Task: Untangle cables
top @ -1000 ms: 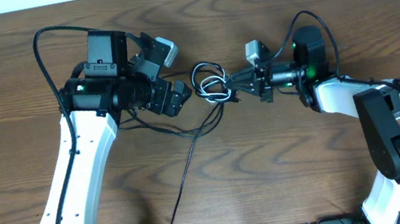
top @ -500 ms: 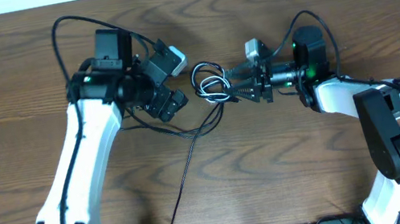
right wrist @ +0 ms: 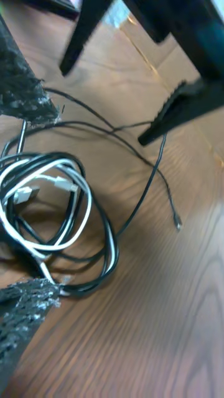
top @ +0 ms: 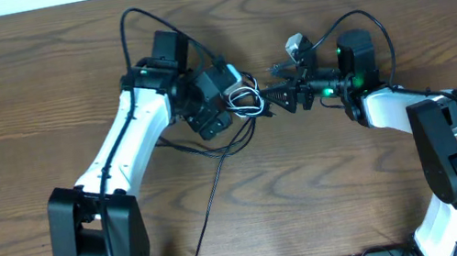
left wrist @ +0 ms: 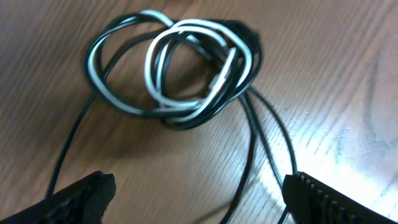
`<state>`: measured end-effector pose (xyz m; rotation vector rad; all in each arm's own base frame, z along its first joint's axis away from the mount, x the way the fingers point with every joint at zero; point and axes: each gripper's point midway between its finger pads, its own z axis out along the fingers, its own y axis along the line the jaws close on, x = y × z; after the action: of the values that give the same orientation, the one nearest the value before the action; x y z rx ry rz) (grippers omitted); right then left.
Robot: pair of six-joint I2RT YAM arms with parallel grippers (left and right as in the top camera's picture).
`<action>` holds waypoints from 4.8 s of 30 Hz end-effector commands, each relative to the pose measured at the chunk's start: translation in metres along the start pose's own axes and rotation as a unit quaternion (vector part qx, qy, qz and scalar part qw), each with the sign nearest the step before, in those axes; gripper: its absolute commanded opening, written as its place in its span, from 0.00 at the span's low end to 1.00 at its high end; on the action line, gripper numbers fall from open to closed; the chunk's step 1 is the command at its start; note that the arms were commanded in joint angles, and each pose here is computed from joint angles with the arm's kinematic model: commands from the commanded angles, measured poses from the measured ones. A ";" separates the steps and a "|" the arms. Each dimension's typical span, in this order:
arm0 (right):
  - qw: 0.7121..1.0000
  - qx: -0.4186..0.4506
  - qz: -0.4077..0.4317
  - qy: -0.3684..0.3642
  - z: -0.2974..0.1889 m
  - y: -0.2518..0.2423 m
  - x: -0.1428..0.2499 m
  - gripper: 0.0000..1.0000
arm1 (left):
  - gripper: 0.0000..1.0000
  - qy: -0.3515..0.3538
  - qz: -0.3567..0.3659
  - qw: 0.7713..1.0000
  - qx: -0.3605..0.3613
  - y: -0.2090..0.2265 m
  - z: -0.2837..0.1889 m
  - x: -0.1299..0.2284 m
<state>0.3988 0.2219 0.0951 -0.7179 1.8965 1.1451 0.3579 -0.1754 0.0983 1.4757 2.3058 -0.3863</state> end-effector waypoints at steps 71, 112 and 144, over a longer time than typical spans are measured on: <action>0.981 0.119 0.149 -0.020 -0.040 -0.065 0.006 0.68 | 0.08 -0.042 0.189 0.980 0.052 -0.011 0.046 -0.015; 0.987 -0.108 0.104 -0.057 0.014 0.056 -0.047 0.66 | 0.07 -0.254 -0.003 0.966 -0.044 -0.013 -0.103 -0.117; 0.987 -0.143 0.070 -0.038 0.031 0.085 -0.039 0.40 | 0.07 -0.365 -0.132 0.922 0.007 -0.006 -0.137 -0.163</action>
<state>0.3671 0.2809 0.1568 -0.6491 1.7894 1.5462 0.4011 -0.2468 0.2789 0.7956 1.9035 -0.8023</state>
